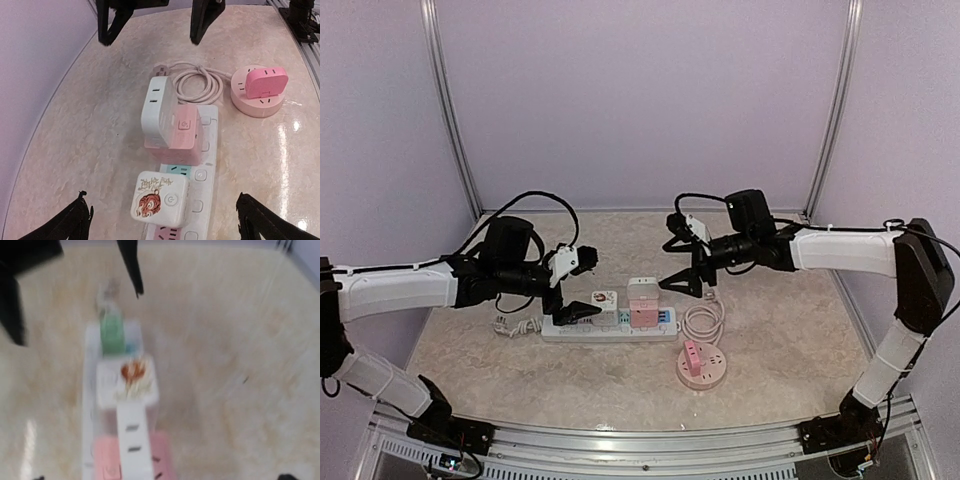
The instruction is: Insert the plug
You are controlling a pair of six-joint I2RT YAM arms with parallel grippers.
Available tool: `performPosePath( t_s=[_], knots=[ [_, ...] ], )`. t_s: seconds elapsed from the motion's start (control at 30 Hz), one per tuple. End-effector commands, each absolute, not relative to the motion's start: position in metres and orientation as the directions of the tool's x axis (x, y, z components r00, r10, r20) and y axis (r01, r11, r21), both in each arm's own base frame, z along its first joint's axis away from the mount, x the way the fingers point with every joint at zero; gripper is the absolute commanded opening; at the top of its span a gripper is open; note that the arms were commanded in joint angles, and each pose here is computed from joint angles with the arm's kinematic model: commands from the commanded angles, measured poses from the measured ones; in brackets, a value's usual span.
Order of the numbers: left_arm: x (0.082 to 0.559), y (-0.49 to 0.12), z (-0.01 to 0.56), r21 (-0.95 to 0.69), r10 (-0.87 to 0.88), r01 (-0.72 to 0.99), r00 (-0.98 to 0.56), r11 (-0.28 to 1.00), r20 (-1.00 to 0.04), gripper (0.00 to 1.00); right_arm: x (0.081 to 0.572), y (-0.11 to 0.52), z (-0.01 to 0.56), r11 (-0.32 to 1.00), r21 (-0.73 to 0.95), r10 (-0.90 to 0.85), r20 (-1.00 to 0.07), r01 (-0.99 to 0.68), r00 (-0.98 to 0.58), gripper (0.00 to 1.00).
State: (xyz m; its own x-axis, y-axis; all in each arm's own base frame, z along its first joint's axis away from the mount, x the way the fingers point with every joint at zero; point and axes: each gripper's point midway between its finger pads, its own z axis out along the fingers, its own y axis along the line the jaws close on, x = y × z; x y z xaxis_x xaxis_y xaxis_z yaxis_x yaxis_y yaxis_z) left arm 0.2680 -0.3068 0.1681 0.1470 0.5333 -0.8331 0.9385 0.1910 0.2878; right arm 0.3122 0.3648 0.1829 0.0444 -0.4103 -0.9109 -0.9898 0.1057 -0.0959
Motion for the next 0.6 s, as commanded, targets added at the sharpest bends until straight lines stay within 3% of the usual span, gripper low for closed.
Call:
performPosePath(
  t_s=[0.0,0.1,0.2,0.37,0.5,0.57],
  knots=[
    [0.278,-0.241,0.151,0.294,0.691,0.895,-0.02,0.334,-0.723,0.99,0.329,0.333,0.231,0.258,0.04,-0.3,-0.946,-0.965,-0.119,1.0],
    [0.3,-0.189,0.158,0.291,0.666,0.788,-0.192,0.542,-0.72,0.99,0.385,0.29,0.233,0.599,0.18,-0.196,-0.912,-0.78,-0.361,1.0],
    [0.313,-0.132,0.156,0.263,0.559,0.622,-0.342,0.737,-0.755,0.99,0.413,0.233,0.218,0.811,0.278,-0.046,-0.847,-0.515,-0.53,1.0],
    [0.302,-0.053,0.148,0.182,0.309,0.319,-0.412,0.93,-0.857,0.99,0.41,0.138,0.202,0.934,0.313,0.179,-0.828,-0.174,-0.531,1.0],
    [0.287,-0.012,0.172,0.096,0.123,0.115,-0.265,0.989,-0.956,0.99,0.387,0.082,0.184,0.966,0.258,0.215,-0.818,-0.006,-0.533,0.99],
    [0.281,-0.005,0.184,0.07,0.086,0.097,-0.174,0.993,-0.981,0.99,0.374,0.065,0.177,0.982,0.188,0.176,-0.832,0.031,-0.526,1.0]
  ],
)
